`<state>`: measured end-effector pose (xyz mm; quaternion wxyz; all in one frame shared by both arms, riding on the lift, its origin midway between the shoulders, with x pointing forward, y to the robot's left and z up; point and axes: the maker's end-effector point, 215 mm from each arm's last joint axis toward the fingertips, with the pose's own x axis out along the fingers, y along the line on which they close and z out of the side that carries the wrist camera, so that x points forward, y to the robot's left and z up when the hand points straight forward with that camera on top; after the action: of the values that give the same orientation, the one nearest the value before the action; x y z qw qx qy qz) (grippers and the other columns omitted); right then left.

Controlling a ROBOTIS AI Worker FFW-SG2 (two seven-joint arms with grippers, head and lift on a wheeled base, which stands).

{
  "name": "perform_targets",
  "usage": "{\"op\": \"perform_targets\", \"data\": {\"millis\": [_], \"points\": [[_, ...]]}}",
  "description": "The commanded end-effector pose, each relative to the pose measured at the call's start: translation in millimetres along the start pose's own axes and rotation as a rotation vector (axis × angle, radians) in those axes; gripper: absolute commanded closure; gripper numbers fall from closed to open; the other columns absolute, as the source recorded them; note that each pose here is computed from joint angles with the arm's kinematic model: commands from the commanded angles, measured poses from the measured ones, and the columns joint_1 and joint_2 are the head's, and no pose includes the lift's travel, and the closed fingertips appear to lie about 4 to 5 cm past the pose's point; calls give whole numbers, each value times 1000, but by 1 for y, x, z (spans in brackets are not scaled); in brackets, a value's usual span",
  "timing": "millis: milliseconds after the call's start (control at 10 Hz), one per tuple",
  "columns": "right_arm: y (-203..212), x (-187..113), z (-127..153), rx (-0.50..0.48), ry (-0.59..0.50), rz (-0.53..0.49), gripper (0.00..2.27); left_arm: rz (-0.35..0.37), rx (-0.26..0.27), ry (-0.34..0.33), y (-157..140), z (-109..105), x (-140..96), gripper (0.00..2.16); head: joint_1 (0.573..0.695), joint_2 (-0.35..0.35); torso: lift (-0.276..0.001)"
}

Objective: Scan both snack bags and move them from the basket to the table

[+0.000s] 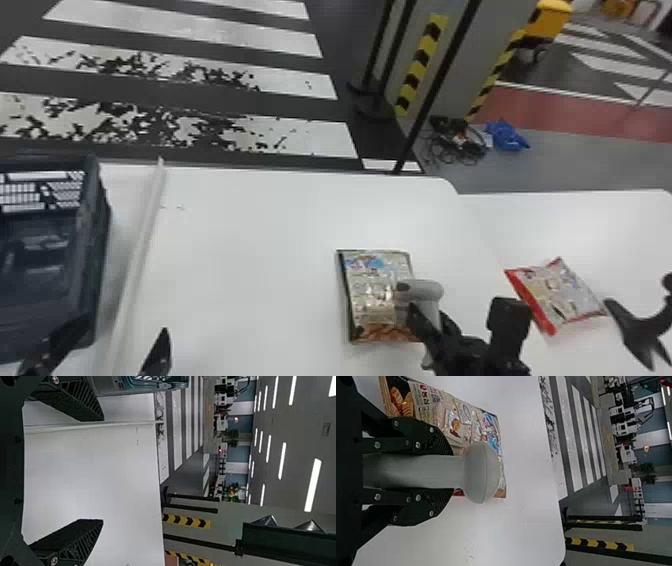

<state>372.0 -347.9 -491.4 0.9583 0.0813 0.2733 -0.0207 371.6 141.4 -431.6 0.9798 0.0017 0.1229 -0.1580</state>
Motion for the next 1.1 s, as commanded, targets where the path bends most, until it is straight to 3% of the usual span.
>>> {"op": "perform_targets", "data": {"millis": [0, 400, 500, 700, 1000], "points": [[-1, 3, -3, 2, -2, -2, 2246, 1, 2, 2, -1, -1, -2, 80, 695, -310, -98], [0, 3, 1, 4, -13, 2, 2246, 1, 1, 4, -3, -2, -2, 80, 695, -313, -98], [-1, -1, 14, 7, -36, 2, 2246, 3, 1, 4, -3, -2, -2, 80, 695, -314, -98], [-20, -4, 34, 9, -44, -29, 2246, 1, 1, 4, -3, -2, -2, 80, 695, -318, -98], [-67, 16, 58, -9, -52, -97, 2246, 1, 3, 9, -3, -4, -4, 80, 695, -350, -98]]}}
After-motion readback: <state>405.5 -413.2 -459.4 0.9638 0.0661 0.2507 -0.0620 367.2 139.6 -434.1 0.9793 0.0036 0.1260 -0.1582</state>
